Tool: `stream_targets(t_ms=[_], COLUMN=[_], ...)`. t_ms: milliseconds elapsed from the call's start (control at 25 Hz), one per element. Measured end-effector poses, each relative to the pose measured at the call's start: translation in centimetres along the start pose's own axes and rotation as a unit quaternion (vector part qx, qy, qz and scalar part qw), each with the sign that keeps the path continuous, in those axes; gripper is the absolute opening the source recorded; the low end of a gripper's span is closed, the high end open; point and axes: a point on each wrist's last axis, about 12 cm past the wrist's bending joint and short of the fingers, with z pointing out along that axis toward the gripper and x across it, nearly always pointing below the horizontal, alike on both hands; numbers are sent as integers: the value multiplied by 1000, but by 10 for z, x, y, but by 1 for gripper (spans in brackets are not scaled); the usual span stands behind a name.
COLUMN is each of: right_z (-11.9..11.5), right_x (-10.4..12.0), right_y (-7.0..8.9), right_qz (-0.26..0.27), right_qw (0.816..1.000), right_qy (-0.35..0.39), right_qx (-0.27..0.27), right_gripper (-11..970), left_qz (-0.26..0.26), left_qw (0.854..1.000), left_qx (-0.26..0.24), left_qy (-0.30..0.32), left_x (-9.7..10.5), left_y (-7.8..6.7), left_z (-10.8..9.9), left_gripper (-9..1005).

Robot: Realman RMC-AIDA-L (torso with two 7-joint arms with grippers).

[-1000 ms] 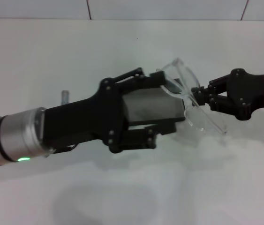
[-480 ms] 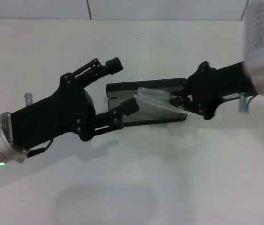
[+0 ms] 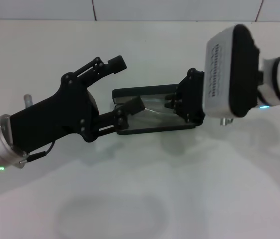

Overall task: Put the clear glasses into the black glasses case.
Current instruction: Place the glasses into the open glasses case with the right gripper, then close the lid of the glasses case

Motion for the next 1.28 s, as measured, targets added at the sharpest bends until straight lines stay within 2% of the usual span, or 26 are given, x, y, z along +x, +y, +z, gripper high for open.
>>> stream_targets(t_ms=[320,680,1280], right_z=[18,32,37], right_x=[7,4,4], right_y=[6,14,19], right_qz=[-18,-40,-58], right_qw=[1000,999,997], right_qy=[17,12,11], right_qx=[17,35,51], right_gripper=[144,164,193], left_qz=[2,6,5], left_qw=[1000,1000,1000], left_qx=[0,-3,-2], left_qy=[3,8,7], left_x=[0,0,1], left_y=[3,5,5], left_z=[3,5,8], left_gripper=[833,832,833])
